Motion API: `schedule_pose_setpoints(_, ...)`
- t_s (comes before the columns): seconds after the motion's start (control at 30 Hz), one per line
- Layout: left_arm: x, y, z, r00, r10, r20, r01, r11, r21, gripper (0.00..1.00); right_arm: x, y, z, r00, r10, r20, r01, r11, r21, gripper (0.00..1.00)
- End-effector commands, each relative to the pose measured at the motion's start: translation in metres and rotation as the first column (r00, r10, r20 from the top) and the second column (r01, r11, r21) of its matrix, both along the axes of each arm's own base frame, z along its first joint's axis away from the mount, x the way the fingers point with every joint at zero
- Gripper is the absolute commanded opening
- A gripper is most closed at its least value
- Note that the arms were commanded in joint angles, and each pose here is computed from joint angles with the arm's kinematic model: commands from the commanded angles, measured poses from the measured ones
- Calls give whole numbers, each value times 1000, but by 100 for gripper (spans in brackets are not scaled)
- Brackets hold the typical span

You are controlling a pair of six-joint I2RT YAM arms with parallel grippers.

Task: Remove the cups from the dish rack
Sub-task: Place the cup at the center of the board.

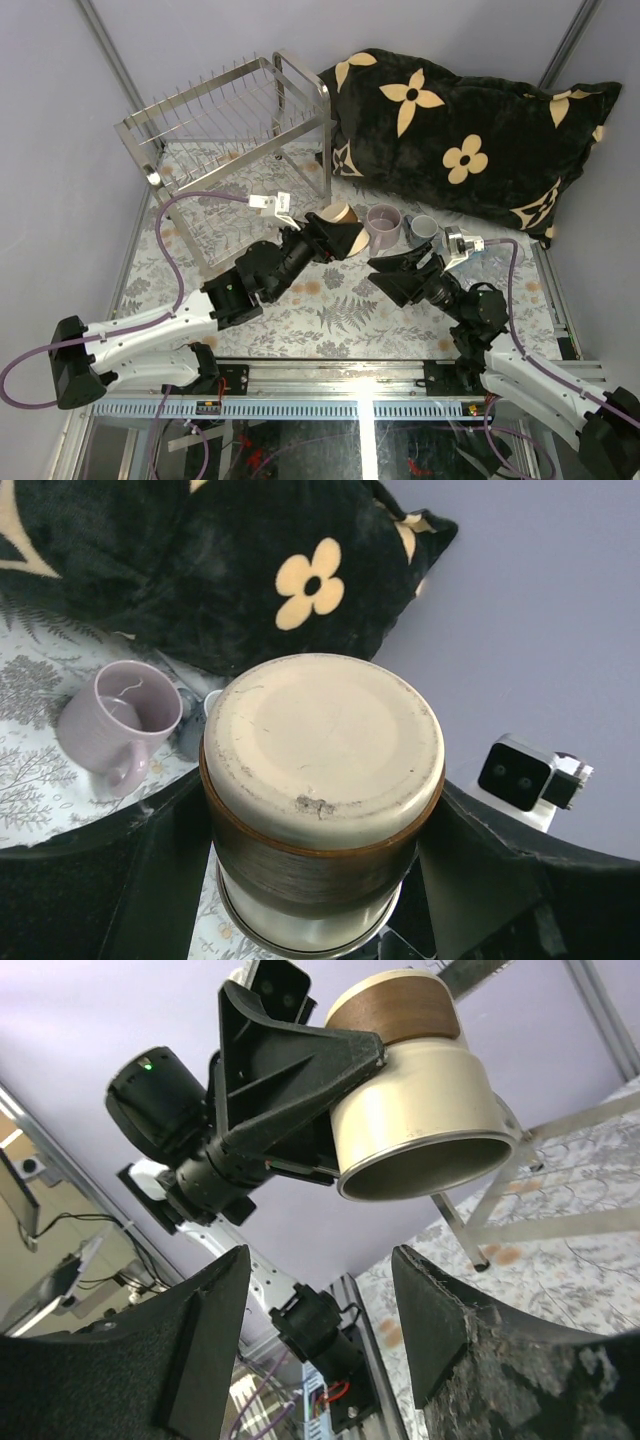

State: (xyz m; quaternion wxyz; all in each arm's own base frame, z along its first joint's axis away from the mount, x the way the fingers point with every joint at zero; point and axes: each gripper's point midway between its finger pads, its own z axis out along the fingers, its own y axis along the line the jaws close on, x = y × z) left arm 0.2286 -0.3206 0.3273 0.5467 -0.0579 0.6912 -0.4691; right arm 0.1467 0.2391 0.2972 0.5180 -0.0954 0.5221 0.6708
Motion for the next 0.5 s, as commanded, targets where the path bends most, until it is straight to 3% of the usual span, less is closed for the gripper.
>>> schedule_pose_setpoints(0.0, -6, 3, 39, 996, -10, 92, 23, 990, -140, 16, -16, -6, 53, 990, 45, 130, -65, 987, 148, 65)
schedule_pose_setpoints(0.47, -13, 1, 49, 986, -40, 162, 74, 975, -209, 17, -6, 1, 86, 986, 93, 135, -128, 954, 273, 61)
